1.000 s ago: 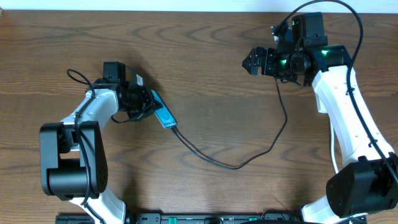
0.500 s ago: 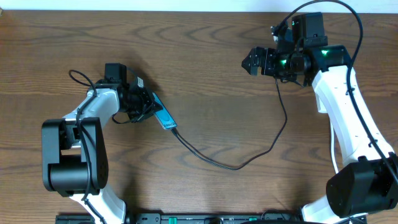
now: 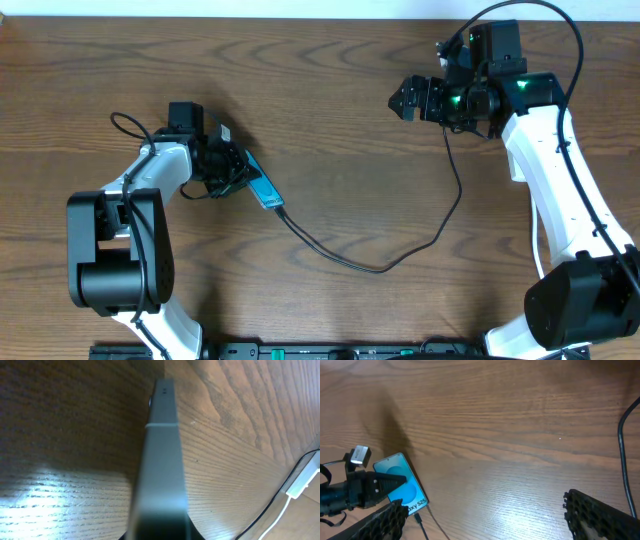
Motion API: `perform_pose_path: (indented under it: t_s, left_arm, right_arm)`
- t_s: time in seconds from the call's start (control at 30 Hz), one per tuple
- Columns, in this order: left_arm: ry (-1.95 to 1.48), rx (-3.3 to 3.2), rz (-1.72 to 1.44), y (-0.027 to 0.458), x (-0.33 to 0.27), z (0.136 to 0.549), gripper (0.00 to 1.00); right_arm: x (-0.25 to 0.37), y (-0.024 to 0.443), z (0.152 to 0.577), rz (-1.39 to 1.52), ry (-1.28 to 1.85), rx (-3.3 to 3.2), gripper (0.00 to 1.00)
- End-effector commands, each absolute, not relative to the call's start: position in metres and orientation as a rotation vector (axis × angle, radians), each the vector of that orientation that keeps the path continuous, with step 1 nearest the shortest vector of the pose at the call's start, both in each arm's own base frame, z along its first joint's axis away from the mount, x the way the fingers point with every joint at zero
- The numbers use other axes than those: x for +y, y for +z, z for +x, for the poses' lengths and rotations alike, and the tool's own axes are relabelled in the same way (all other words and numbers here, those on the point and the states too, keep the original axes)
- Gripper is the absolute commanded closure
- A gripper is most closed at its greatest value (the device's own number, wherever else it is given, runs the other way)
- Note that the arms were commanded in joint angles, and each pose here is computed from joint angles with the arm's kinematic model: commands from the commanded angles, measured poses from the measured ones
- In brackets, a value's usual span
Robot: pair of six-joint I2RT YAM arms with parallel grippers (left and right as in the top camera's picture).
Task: Plug charger to phone and switch on socket
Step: 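Release the phone flat on the table with the left gripper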
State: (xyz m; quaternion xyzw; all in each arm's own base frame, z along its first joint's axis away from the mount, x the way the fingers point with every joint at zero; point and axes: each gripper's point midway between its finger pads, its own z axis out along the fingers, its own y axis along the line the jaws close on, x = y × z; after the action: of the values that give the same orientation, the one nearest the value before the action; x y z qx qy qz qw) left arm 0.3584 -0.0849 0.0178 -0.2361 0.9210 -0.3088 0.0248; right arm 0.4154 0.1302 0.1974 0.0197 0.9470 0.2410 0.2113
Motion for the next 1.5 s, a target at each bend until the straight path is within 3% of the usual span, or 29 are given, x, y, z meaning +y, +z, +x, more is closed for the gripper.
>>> perform_pose_path:
  t_s: [0.0,0.2,0.53,0.63,0.93,1.17,1.47]
  left_arm:
    - [-0.913,2.857,-0.700,0.015,-0.081,0.360,0.91]
    - [-0.913,2.860,-0.702,0.015,-0.081,0.360,0.84]
    - [-0.912,2.867,-0.707,0.015,-0.082,0.358,0.83]
    - [-0.912,2.870,-0.709,0.015,-0.082,0.357,0.76]
    - [-0.912,2.879,-0.716,0.014,-0.082,0.355,0.75]
    - [-0.910,2.892,-0.726,0.014,-0.082,0.352,0.51]
    - [-0.894,2.904,-0.734,0.012,-0.080,0.349,0.51]
  right_arm:
    - [0.136,0.216,0.415,0.035,0.693,2.589,0.01]
    - [0.136,0.216,0.415,0.036,0.694,2.589,0.01]
    - [0.136,0.216,0.415,0.036,0.694,2.589,0.01]
    - [0.136,0.216,0.415,0.036,0.694,2.589,0.01]
    - [0.136,0.216,0.415,0.041,0.695,2.590,0.01]
    - [0.136,0.216,0.415,0.040,0.695,2.589,0.01]
    - [0.136,0.216,0.415,0.040,0.695,2.590,0.01]
